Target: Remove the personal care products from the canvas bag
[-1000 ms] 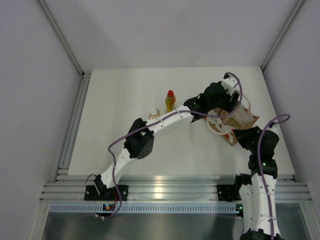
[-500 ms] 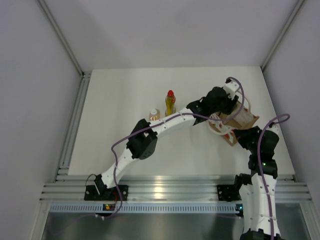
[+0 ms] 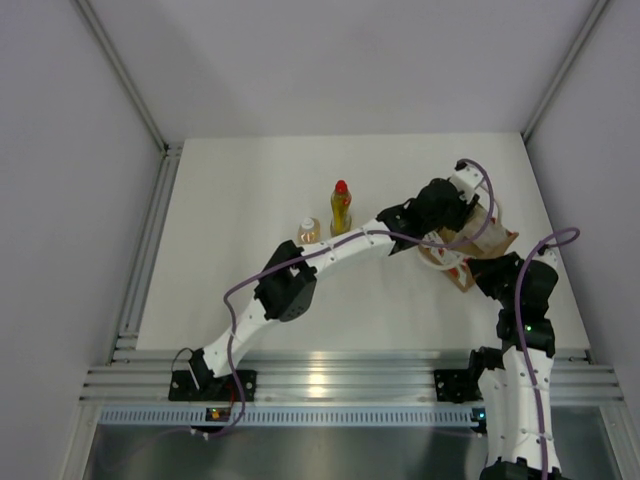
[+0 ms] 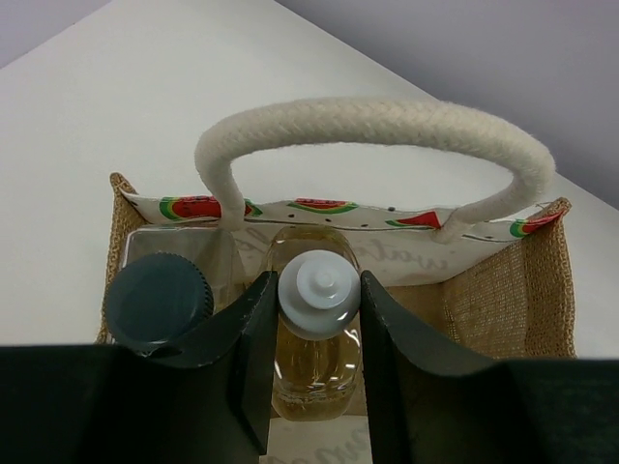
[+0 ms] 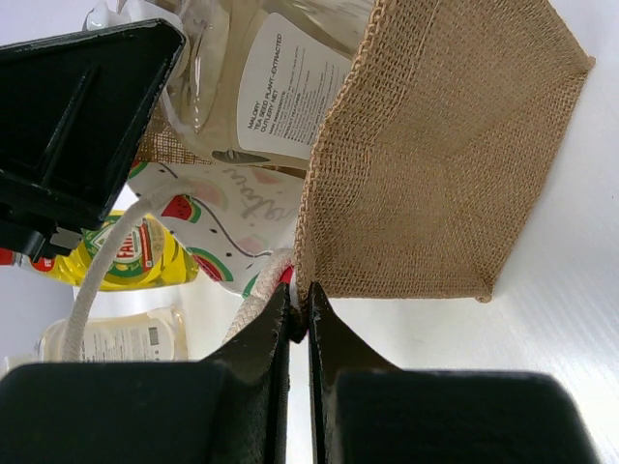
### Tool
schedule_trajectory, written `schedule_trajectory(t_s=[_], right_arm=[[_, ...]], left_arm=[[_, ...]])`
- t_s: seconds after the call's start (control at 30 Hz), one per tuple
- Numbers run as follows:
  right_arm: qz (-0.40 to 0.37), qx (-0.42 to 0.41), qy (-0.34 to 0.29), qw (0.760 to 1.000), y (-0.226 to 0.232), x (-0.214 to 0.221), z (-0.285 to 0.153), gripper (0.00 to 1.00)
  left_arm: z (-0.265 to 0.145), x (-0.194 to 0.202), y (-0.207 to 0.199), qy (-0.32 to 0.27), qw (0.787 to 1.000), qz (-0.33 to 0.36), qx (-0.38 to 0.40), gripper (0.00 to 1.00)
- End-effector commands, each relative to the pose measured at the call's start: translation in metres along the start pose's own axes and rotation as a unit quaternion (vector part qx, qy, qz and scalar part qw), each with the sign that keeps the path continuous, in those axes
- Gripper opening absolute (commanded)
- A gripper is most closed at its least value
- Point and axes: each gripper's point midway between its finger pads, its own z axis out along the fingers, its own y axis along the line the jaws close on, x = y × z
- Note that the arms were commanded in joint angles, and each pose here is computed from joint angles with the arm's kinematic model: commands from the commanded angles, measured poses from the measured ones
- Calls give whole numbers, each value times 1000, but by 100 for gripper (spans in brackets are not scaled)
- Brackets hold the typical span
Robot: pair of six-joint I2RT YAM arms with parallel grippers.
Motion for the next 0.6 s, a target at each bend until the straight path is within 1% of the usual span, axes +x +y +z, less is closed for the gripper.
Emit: schedule_trajectory(t_s=[0.0,0.03,0.17,0.23,0.4,0.57], right_arm=[[-12,-24,-22,999,16,-15,-4,0],[-12,-24,-24,999,16,-16,-4,0],[-12,-24,-24,999,17,-17,-4,0],[-12,-24,-23,999,16,-16,-4,0],[-12,-25,-24,999,17,-17,-4,0],[-11,-24,-25,999,17,-17,-4,0]], left_arm=[[-24,-56,-28,-51,999,10,5,0],[-33,-72,-33,-65,998,16,7,0],[-48,-103,-44,-96,995,30,-10,0],[-55,-117,-42,-109,994,26,-17,0],[-71,-145,-39,-134,990,16,-28,0],[-85,-164,-37,-150,988,6,-33,0]])
